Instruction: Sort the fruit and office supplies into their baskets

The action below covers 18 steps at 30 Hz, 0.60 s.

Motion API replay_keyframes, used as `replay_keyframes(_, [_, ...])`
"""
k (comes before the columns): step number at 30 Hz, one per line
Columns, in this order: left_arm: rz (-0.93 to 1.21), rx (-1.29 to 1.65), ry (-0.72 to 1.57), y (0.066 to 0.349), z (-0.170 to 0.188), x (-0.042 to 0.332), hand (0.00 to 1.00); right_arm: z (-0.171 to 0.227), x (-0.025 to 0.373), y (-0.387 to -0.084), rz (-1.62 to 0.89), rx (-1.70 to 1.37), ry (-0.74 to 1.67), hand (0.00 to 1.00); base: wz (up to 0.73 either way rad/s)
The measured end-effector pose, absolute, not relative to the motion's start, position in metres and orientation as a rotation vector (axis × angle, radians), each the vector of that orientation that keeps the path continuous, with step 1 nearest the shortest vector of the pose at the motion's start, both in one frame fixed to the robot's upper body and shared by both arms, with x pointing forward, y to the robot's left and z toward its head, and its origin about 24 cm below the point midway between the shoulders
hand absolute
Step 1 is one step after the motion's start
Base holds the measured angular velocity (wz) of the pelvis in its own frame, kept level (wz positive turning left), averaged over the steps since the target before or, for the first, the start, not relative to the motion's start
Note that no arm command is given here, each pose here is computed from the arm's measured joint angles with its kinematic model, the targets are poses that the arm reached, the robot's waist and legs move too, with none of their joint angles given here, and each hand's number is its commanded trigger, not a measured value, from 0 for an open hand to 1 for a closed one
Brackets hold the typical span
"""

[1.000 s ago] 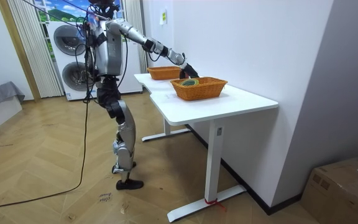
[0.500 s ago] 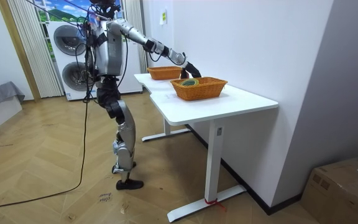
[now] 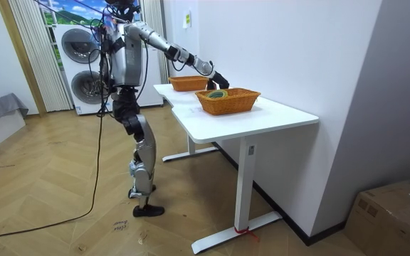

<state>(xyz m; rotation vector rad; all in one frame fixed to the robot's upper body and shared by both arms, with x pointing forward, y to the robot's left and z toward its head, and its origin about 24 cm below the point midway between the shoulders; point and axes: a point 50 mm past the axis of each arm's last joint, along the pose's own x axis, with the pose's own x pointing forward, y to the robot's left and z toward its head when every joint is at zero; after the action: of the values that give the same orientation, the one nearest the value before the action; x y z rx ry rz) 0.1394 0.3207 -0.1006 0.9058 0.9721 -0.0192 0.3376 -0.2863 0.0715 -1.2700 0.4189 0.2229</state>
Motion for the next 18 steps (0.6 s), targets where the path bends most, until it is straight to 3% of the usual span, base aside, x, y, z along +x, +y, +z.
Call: replay_keyframes(18, [0.004,0.901,0.919,0.323,-0.093,0.137,0.0,0.055,0.32,-0.26,0.41,-1.332,0.364,1.0,-0.02])
